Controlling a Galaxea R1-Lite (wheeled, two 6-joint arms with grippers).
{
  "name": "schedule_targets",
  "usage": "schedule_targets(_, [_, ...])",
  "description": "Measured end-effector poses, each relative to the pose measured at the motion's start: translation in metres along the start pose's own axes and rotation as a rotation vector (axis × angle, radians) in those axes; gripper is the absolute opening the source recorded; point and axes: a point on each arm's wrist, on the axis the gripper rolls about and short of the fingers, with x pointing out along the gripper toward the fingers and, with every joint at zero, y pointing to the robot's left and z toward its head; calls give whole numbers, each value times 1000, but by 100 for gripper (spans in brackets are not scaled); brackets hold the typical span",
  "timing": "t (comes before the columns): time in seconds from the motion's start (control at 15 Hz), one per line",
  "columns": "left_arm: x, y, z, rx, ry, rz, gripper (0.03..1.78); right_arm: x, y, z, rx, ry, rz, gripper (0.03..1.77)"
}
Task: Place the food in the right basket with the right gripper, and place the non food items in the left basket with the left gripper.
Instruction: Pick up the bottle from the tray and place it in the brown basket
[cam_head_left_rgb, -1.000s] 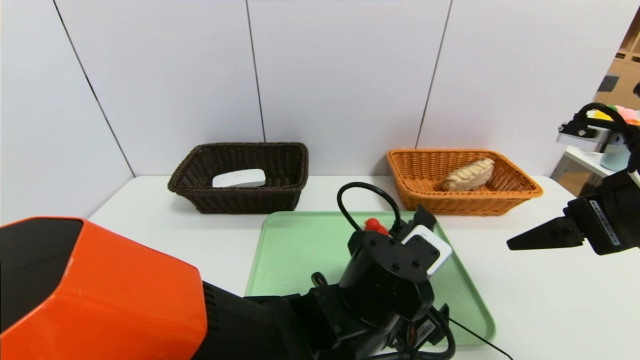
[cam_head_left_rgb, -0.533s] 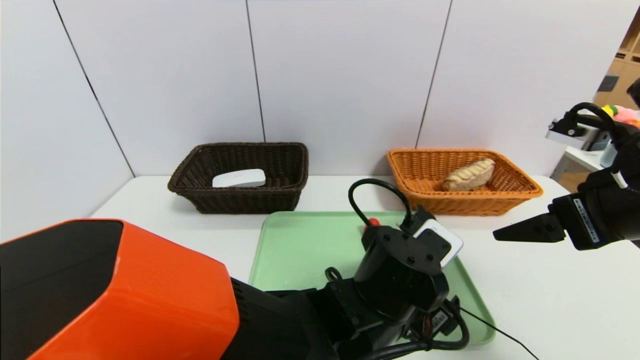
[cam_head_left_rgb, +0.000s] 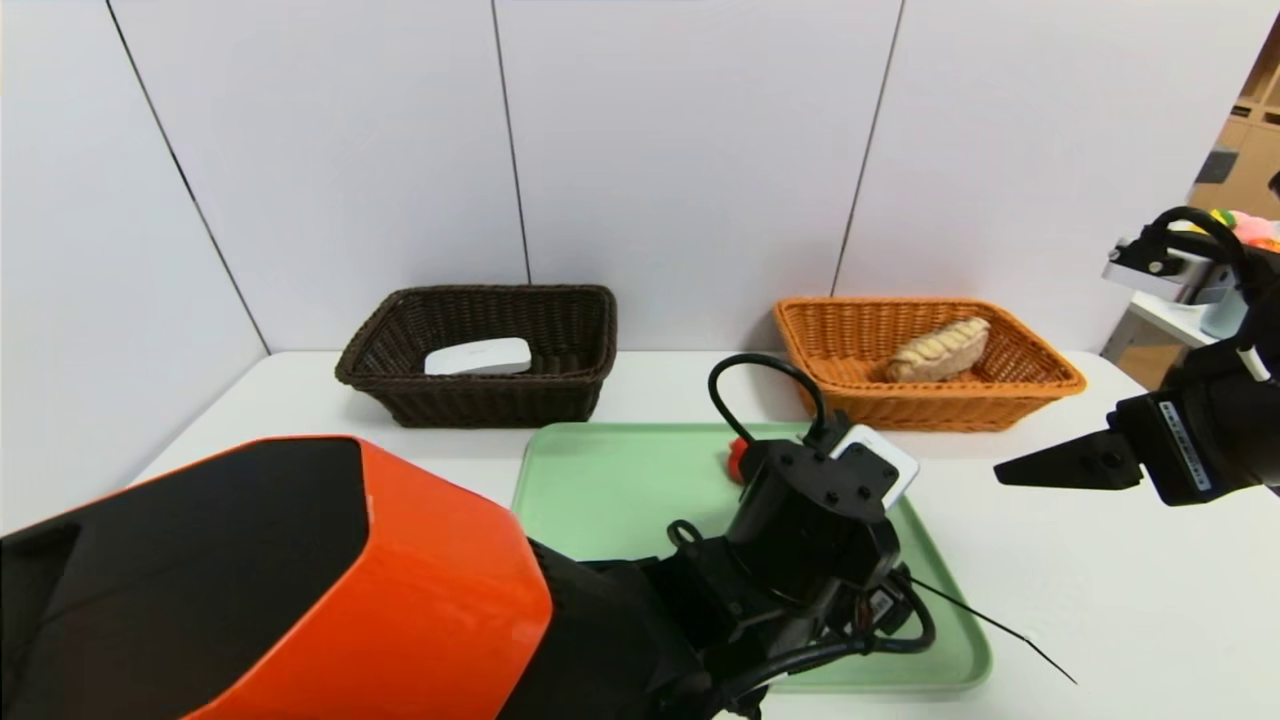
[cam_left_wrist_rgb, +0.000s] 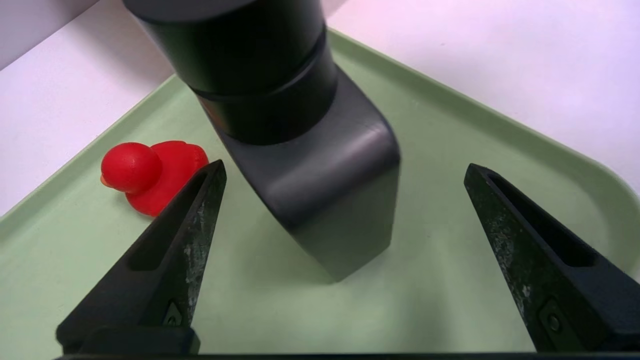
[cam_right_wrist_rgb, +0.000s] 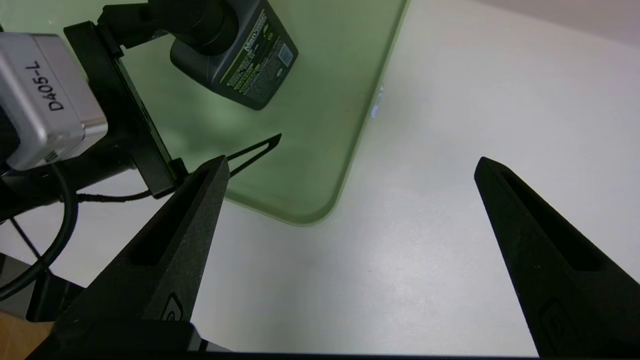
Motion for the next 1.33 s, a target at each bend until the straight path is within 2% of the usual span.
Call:
schedule_targets(0.4, [14,12,-7,-8,14,34,169,-1,0,-1,-2,0,3,170])
schedule_targets(0.6, [15,12,-6,-10,8,37,120,-2,0,-2,-1,-3,2,170])
schedule_targets(0.87, [16,12,-5,-8,7,36,77,-3,0,-3,0,-2,2,170])
schedule_targets(0.93, [15,12,-4,-9,6,36,60,-4,0,-4,0,-4,2,170])
schedule_targets(1.33, [7,17,7,-13,-12,71,60,-7,1,-9,5,-3,2,170])
